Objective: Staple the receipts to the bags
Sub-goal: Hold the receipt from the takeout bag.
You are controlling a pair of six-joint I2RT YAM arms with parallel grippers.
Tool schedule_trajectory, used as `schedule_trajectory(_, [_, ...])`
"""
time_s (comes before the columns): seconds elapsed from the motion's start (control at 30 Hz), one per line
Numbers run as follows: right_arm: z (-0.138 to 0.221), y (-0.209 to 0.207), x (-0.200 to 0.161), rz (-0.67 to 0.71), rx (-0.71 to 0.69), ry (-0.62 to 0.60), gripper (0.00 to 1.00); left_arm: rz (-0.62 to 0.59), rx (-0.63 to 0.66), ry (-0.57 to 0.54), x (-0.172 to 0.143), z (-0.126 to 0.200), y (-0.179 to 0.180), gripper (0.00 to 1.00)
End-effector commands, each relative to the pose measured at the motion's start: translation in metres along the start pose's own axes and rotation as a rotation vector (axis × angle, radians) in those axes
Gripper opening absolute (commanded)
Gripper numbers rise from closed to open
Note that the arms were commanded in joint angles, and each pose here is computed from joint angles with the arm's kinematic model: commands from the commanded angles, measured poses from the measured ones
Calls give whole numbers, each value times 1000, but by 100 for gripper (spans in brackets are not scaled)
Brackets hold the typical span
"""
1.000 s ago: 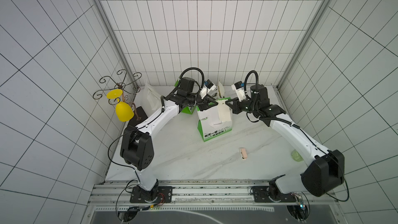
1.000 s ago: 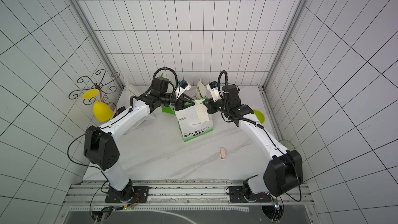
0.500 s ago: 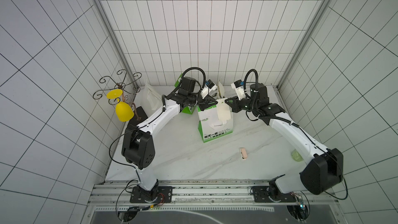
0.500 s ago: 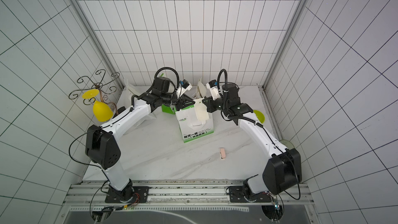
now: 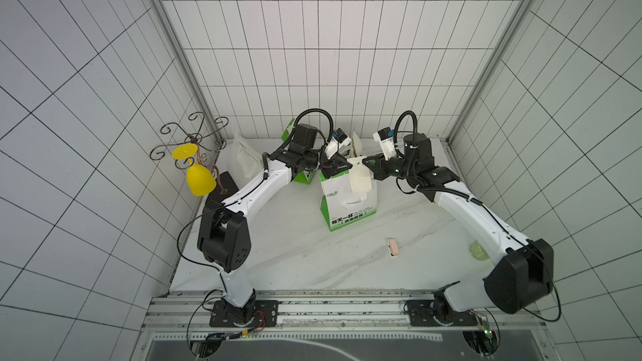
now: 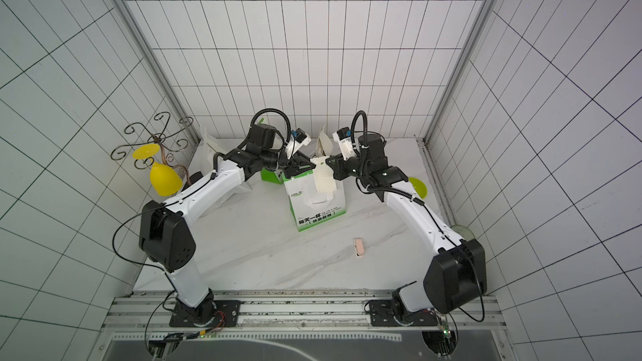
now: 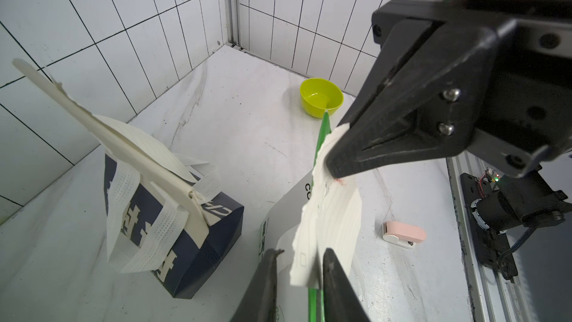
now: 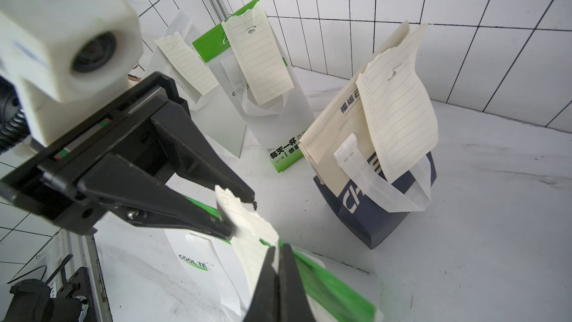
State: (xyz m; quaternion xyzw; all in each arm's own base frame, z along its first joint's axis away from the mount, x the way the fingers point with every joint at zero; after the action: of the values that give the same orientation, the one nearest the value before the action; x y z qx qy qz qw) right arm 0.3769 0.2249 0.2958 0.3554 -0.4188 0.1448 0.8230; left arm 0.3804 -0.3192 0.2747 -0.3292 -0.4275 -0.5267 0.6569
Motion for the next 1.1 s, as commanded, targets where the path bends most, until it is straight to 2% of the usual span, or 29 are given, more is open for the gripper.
schedule_trajectory(0.0, [6, 8, 10, 28, 9, -40, 0, -12, -1, 18, -5, -6, 2, 27])
schedule_trajectory(0.13, [9, 7, 3, 27, 6, -34, 0, -14, 3, 15, -3, -5, 4, 31])
schedule_trajectory(0.63, [7, -2, -24, 9, -10, 11, 0, -10, -4, 11, -3, -5, 2, 35])
schedule_trajectory(1.07, [-2, -1, -17, 16, -13, 8, 0, -7, -16, 19, -5, -10, 1, 33])
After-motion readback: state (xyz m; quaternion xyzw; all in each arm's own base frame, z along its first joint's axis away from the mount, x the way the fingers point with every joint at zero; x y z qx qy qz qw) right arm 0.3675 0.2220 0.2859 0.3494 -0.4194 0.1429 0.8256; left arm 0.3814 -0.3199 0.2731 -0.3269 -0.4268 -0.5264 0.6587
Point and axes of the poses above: each gripper's point midway between its finger pads, its own z axis back along the fingers, its own y axis along the line the jaws close on, x = y × z, the point moved 1 cm from there along z, back along the fingers, and after that the axes turned 12 degrees about -z, right-handed, at the moved point
